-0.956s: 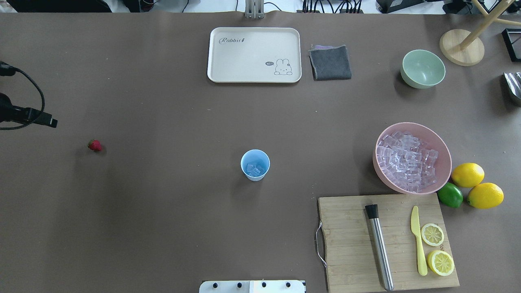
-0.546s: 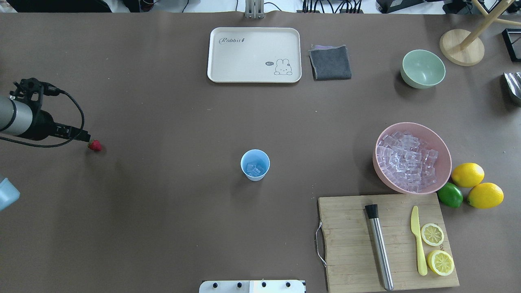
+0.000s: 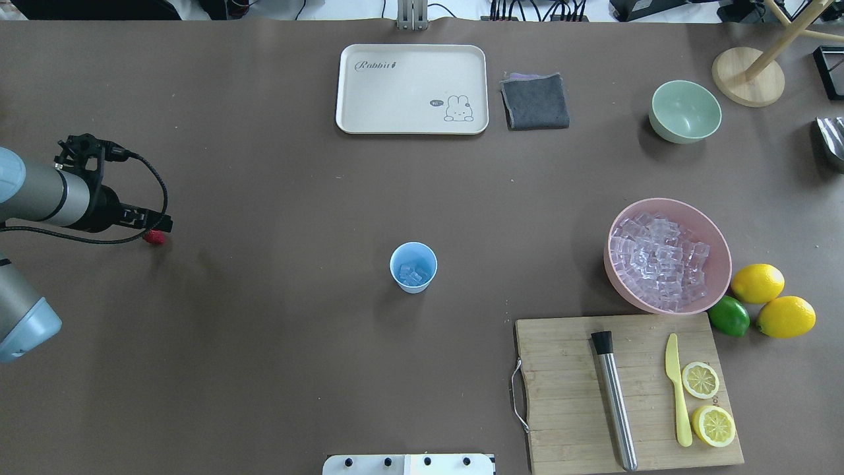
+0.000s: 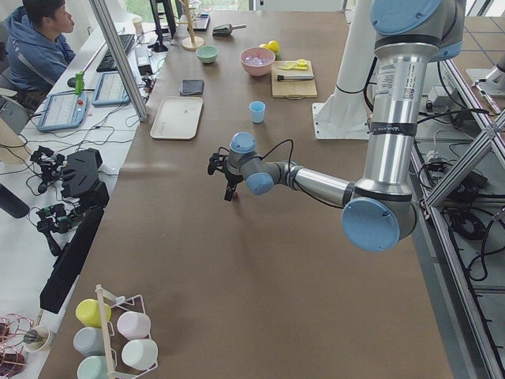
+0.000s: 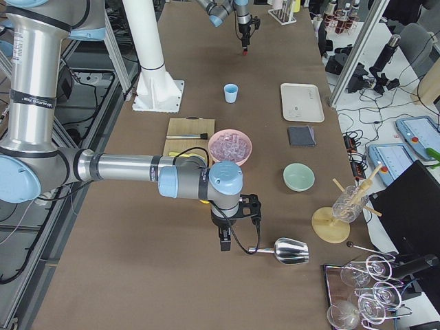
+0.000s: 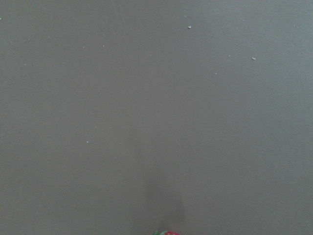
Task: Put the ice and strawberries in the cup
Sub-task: 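Close the left gripper on the strawberry and lift it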
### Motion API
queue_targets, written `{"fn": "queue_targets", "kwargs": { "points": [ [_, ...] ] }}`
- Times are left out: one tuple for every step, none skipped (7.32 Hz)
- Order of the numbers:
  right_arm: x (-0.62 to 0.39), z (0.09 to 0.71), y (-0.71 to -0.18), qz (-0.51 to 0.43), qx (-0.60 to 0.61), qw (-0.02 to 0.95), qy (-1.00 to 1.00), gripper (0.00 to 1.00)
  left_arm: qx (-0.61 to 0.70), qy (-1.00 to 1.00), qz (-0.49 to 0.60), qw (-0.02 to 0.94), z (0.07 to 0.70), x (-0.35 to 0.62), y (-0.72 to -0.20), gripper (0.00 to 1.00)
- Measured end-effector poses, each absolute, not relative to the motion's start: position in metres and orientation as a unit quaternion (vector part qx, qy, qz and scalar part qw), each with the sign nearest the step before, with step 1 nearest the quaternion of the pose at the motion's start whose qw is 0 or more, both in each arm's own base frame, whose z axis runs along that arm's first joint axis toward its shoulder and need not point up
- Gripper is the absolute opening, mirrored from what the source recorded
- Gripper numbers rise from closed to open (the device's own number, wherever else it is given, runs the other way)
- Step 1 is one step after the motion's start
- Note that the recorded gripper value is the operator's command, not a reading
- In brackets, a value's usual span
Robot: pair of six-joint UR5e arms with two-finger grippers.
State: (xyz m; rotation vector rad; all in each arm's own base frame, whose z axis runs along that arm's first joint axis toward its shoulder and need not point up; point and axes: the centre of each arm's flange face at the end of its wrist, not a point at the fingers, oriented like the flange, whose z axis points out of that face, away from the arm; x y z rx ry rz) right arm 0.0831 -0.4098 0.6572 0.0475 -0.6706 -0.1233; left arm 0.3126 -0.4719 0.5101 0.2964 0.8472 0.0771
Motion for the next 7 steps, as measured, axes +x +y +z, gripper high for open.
{"fn": "queue_targets", "kwargs": {
  "points": [
    [0.083, 0.657, -0.410, -0.060, 0.023, 0.942, -0.329, 1.00, 0.146, 0.405, 0.037, 0.902, 0.513, 0.314, -0.471, 0.86],
    [0.083, 0.657, -0.410, -0.060, 0.023, 0.942, -0.329, 1.00, 0.149, 0.401, 0.037, 0.903, 0.515, 0.315, -0.469, 0.86],
    [0.083, 0.657, -0.410, -0.060, 0.023, 0.942, -0.329, 1.00, 0.149, 0.400, 0.039, 0.903, 0.515, 0.317, -0.467, 0.86],
    [0.083, 0.657, -0.410, -0.060, 0.023, 0.942, -0.329, 1.00, 0.148, 0.400, 0.042, 0.904, 0.516, 0.321, -0.465, 0.85],
    [0.083, 0.658, -0.410, -0.060, 0.022, 0.942, -0.329, 1.00, 0.147, 0.399, 0.045, 0.904, 0.517, 0.325, -0.462, 0.80],
    [0.083, 0.657, -0.410, -0.060, 0.022, 0.942, -0.329, 1.00, 0.145, 0.399, 0.048, 0.904, 0.518, 0.328, -0.460, 0.72],
    [0.083, 0.657, -0.410, -0.059, 0.022, 0.942, -0.329, 1.00, 0.145, 0.398, 0.049, 0.904, 0.519, 0.329, -0.459, 0.60]
  ]
}}
